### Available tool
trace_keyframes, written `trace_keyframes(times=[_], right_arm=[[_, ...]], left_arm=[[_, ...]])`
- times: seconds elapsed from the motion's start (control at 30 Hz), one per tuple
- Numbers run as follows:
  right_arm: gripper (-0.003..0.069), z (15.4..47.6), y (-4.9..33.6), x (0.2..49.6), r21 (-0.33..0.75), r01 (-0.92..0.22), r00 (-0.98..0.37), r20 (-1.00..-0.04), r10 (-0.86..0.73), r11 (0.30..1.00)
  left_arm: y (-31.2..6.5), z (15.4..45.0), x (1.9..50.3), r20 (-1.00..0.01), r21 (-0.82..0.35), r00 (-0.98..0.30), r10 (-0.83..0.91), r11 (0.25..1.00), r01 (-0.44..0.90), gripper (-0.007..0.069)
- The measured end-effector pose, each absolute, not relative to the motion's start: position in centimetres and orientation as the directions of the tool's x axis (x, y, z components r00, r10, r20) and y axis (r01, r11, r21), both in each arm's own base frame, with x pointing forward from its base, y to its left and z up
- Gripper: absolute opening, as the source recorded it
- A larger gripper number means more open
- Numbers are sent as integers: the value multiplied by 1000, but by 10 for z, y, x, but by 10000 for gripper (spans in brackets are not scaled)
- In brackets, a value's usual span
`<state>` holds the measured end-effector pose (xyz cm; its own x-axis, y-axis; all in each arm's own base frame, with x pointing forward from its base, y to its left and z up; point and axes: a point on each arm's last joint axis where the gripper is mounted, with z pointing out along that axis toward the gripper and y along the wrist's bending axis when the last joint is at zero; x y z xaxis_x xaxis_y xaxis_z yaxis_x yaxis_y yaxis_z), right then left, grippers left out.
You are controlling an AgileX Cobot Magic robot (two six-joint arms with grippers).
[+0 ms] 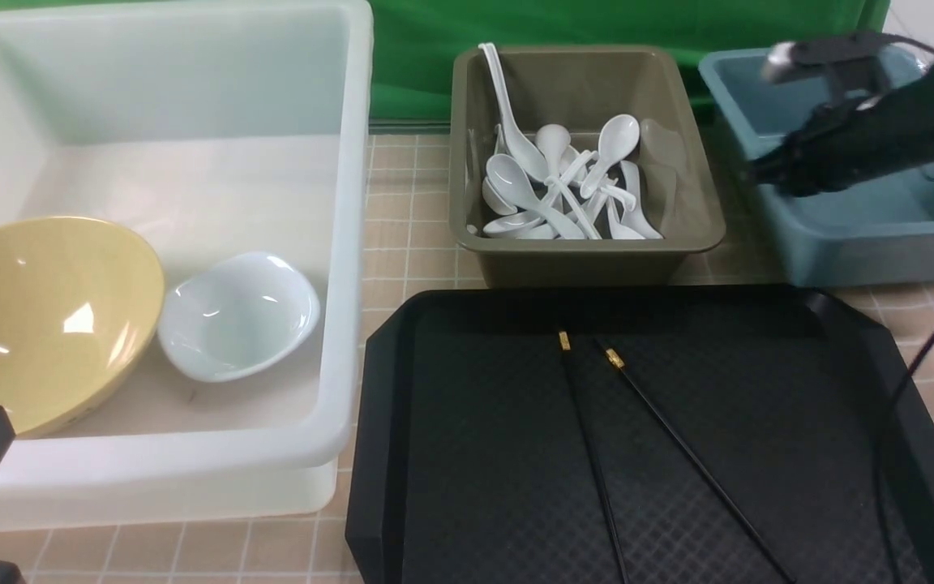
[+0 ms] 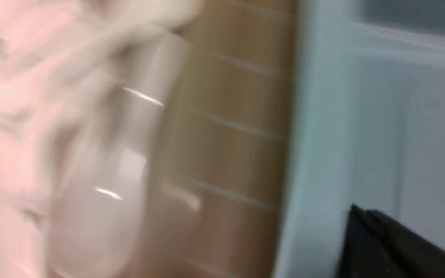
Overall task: On brown table put chopsticks spoon bowls plates into blue grey white boxes.
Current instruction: 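Grasp the chopsticks with the right gripper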
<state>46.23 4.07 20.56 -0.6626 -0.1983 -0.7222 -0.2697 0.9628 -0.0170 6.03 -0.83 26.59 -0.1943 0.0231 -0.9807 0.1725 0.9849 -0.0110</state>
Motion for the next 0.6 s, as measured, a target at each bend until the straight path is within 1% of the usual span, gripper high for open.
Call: trace_keyframes(times=[0.03, 0.07, 0.13, 0.3, 0.33, 0.4, 0.43, 0.47, 0.5, 0.53, 0.6], right_arm=[[44, 206, 44, 463, -18, -273, -655, -729, -199, 962], [44, 209, 56, 464, -32, -281, -621, -756, -207, 959], [46, 214, 61, 466, -41, -283, -595, -776, -209, 958], [50, 225, 58, 468, -63, -289, -577, -784, -227, 955], [56, 232, 53, 465, -75, -294, -577, -781, -240, 953], [72, 252, 47, 458, -106, -302, -559, -785, -267, 947], [76, 257, 45, 457, -113, -301, -552, -789, -270, 947], [94, 276, 42, 448, -127, -307, -536, -796, -281, 943], [97, 279, 42, 447, -129, -309, -534, -796, -284, 942], [124, 307, 42, 431, -132, -325, -519, -803, -293, 936], [155, 336, 47, 407, -117, -349, -517, -804, -295, 930]], left_arm=[[-8, 266, 60, -981, -11, -194, 23, 985, 173, 1], [-8, 266, 60, -981, -11, -193, 23, 985, 173, 1], [-8, 266, 60, -981, -11, -193, 23, 985, 173, 1], [-8, 266, 60, -981, -11, -192, 23, 985, 173, 1], [-8, 266, 60, -981, -10, -192, 24, 985, 173, 1], [-8, 266, 60, -981, -10, -192, 24, 985, 173, 1], [-8, 266, 60, -981, -10, -191, 23, 985, 173, 1], [-8, 266, 60, -981, -10, -191, 23, 985, 173, 1], [-8, 266, 60, -981, -10, -191, 23, 985, 173, 1], [-8, 266, 60, -981, -11, -192, 23, 985, 173, 1], [-8, 266, 60, -981, -11, -192, 23, 985, 173, 1]])
